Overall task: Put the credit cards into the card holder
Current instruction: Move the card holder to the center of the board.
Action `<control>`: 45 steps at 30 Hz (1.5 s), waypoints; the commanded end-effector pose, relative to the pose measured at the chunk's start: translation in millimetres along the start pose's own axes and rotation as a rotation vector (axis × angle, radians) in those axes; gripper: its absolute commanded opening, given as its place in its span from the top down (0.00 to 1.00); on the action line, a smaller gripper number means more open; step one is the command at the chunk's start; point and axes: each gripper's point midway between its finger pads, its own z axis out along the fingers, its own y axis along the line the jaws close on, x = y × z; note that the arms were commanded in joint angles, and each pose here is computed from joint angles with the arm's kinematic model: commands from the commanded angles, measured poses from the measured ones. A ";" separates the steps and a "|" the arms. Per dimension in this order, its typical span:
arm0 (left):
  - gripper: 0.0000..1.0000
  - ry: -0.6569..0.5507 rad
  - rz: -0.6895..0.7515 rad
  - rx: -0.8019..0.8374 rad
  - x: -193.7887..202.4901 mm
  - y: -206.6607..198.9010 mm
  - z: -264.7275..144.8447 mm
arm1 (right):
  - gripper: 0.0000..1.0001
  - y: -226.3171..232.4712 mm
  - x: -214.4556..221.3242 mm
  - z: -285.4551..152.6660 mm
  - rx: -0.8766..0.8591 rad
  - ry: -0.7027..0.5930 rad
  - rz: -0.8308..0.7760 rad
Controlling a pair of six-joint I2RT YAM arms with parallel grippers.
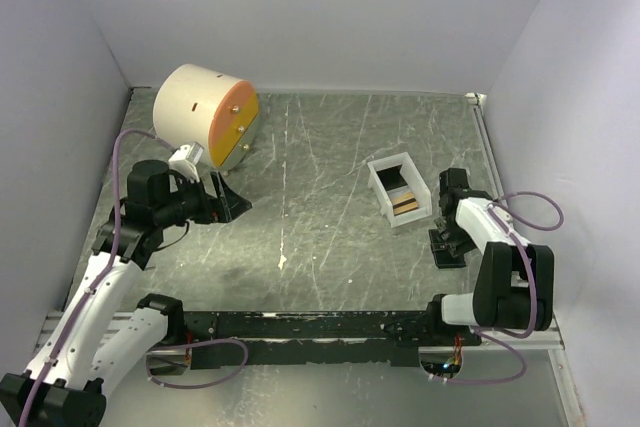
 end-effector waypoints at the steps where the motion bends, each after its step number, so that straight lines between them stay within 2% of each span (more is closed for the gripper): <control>1: 0.00 0.029 0.024 0.086 5.8 -12.0 1.3 | 0.42 -1.6 15.6 -1.9 -0.031 0.078 -0.019; 12: 0.00 0.100 0.031 0.144 18.1 -21.6 6.8 | 0.50 -15.8 48.0 -17.0 -0.113 0.200 -0.052; 19: 0.00 0.092 0.027 0.135 18.5 -20.7 8.3 | 0.53 -16.3 68.9 -26.1 -0.150 0.238 -0.088; 31: 0.01 0.099 0.026 0.112 19.5 -17.2 10.0 | 0.56 -2.3 124.0 -60.3 -0.223 0.300 -0.213; 38: 0.03 0.086 0.007 0.174 23.3 -24.8 12.4 | 0.59 7.2 143.9 -79.1 -0.269 0.296 -0.257; 45: 0.10 0.143 -0.063 0.150 41.9 -16.5 26.1 | 0.63 31.5 182.1 -113.9 -0.375 0.295 -0.321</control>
